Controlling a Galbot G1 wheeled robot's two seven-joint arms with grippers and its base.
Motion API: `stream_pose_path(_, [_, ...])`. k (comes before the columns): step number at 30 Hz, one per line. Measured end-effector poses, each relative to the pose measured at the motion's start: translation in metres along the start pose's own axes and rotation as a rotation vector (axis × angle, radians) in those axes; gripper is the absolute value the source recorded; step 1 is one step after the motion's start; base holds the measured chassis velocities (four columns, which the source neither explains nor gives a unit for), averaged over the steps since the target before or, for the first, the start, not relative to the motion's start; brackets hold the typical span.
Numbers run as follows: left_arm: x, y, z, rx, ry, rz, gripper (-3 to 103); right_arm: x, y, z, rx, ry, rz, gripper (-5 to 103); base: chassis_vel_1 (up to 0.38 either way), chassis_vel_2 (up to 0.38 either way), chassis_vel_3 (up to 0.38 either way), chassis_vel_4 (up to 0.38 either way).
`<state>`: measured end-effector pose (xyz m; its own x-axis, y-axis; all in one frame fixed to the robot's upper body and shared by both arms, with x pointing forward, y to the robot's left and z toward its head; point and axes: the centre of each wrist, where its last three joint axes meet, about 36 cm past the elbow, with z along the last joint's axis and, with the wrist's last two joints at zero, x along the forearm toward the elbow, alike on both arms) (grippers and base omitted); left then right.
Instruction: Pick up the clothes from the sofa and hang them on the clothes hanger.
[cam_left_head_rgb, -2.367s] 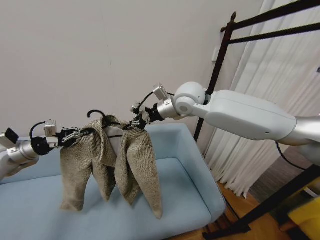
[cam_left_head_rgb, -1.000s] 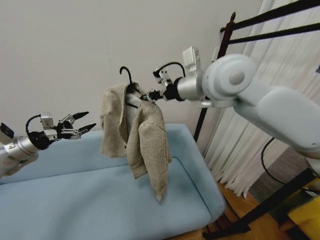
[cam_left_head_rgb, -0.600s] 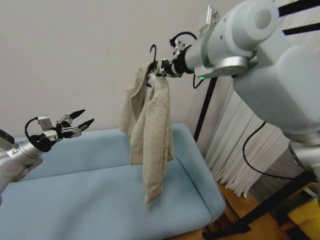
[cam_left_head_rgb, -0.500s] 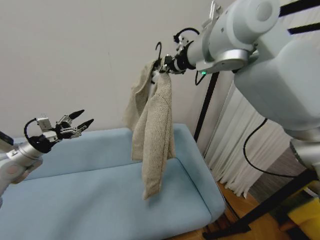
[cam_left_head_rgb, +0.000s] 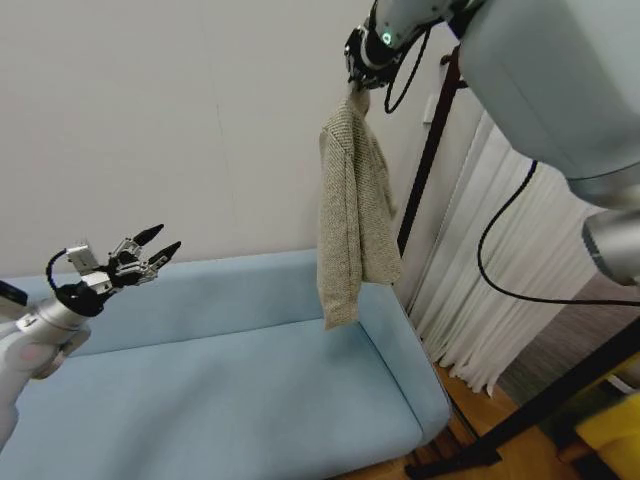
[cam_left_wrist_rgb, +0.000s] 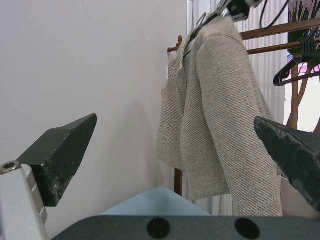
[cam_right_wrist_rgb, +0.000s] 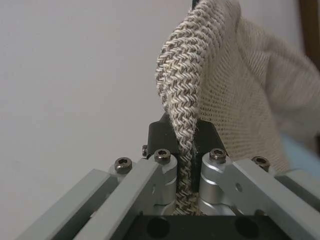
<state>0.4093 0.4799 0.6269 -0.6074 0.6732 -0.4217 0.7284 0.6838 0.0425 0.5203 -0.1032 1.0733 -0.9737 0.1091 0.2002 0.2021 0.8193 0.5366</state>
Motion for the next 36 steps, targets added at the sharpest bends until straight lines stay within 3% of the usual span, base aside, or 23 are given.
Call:
stream_pose_path(2, [0.001,0.000,0.001,0.001,-0.006,0.004,100,-0.034,-0.004,0.009,0.067,-0.156,0.090,4,0.000,0.000,0.000,0.000])
stream_pose_path(6, [0.003,0.001,0.002,0.003,-0.015,0.003,100,-0.062,-0.008,0.011,0.095,-0.239,0.163,4,0.000,0.000,0.000,0.000])
stream_pose_path(16, [0.006,0.001,0.011,0.009,-0.025,-0.013,100,-0.104,-0.032,-0.011,0.091,-0.235,0.228,4,0.000,0.000,0.000,0.000])
stream_pose_path(27, [0.009,0.000,0.033,0.022,-0.006,-0.038,100,-0.177,-0.107,-0.038,0.230,-0.378,0.377,4,0.000,0.000,0.000,0.000])
stream_pose_path(36, [0.016,-0.001,0.047,0.034,0.006,-0.038,100,-0.200,-0.140,-0.059,0.239,-0.403,0.431,4,0.000,0.000,0.000,0.000])
